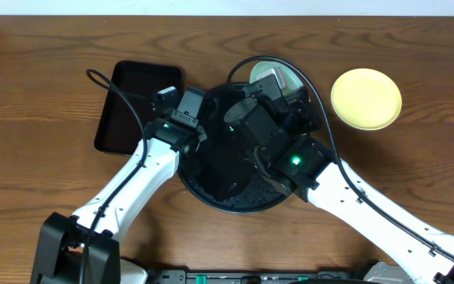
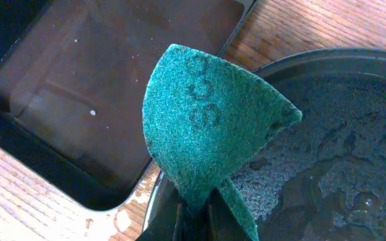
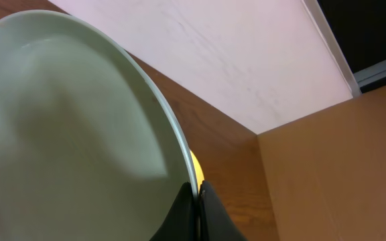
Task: Clean dirty plates on tray and stack at the side
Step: 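Lift the light-blue plate with right gripper and stack it on the yellow plate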
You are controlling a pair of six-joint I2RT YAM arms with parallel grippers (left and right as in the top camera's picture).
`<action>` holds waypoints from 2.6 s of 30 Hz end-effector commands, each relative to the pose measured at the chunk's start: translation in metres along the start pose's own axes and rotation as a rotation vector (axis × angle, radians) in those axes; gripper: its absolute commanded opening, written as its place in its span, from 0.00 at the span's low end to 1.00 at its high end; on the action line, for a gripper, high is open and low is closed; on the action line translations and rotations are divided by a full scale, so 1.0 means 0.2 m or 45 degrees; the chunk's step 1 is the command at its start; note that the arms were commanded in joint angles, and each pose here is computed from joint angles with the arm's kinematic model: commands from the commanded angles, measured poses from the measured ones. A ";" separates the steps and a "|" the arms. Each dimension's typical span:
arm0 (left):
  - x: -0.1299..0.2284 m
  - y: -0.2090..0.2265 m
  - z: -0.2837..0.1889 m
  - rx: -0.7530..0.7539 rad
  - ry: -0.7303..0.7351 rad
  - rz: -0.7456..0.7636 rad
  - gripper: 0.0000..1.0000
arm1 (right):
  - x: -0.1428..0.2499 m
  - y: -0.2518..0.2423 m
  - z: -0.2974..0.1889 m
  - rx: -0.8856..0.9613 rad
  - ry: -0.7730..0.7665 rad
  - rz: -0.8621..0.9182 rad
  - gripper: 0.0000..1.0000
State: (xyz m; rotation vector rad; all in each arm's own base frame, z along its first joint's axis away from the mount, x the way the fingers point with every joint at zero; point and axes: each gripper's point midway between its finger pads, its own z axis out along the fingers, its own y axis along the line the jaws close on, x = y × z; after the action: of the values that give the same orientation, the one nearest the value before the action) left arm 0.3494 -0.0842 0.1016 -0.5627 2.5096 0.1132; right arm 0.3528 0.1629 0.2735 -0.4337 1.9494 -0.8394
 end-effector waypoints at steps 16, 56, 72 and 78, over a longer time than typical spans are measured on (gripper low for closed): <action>0.02 0.01 0.01 -0.011 0.007 -0.005 0.08 | -0.04 -0.06 -0.03 0.025 -0.023 0.135 0.01; 0.03 0.00 0.01 0.007 0.024 -0.005 0.08 | 0.90 -0.66 0.93 -0.259 0.655 1.542 0.01; 0.03 0.00 0.01 0.006 0.024 -0.004 0.08 | 1.20 -0.40 1.24 -0.236 0.867 1.575 0.13; 0.03 0.00 0.01 0.007 0.024 -0.005 0.08 | 1.07 -0.35 1.23 -0.468 0.764 1.505 0.70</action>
State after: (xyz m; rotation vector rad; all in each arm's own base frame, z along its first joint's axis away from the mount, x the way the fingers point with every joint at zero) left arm 0.3488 -0.0880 0.1004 -0.5592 2.5225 0.0865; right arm 0.4474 -0.1201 0.0934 0.9391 2.3864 0.0951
